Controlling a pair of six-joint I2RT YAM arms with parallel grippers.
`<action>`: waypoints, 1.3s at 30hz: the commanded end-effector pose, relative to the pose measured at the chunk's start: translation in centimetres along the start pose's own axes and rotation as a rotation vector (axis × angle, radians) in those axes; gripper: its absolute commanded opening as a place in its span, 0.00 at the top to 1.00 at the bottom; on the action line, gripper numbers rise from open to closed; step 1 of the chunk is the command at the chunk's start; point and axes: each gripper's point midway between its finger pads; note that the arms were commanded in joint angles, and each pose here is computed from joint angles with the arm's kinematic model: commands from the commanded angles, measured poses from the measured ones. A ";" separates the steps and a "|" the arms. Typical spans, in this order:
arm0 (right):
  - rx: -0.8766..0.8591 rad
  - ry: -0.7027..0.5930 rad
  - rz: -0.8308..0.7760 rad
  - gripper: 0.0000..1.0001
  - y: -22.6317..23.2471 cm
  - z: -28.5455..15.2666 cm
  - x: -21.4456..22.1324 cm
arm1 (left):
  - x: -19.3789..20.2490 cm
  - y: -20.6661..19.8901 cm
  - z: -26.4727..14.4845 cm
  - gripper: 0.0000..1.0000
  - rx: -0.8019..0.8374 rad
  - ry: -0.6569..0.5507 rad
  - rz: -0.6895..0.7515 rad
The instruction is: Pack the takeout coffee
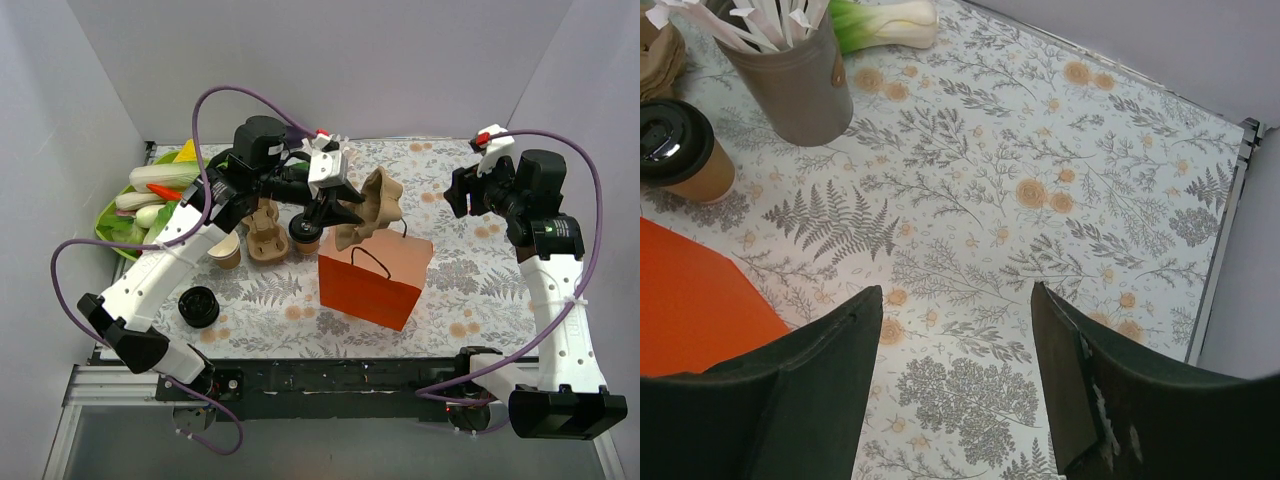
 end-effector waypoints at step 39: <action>0.002 -0.090 0.007 0.32 0.0 0.0 0.4 | 9.1 -3.9 3.1 1.00 0.299 0.203 0.156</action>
Point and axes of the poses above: each gripper's point midway between its finger pads, its own z axis out along the fingers, its own y axis along the line the jaws close on, x = y × z, and after that the axes turned 15 degrees about z, right-handed
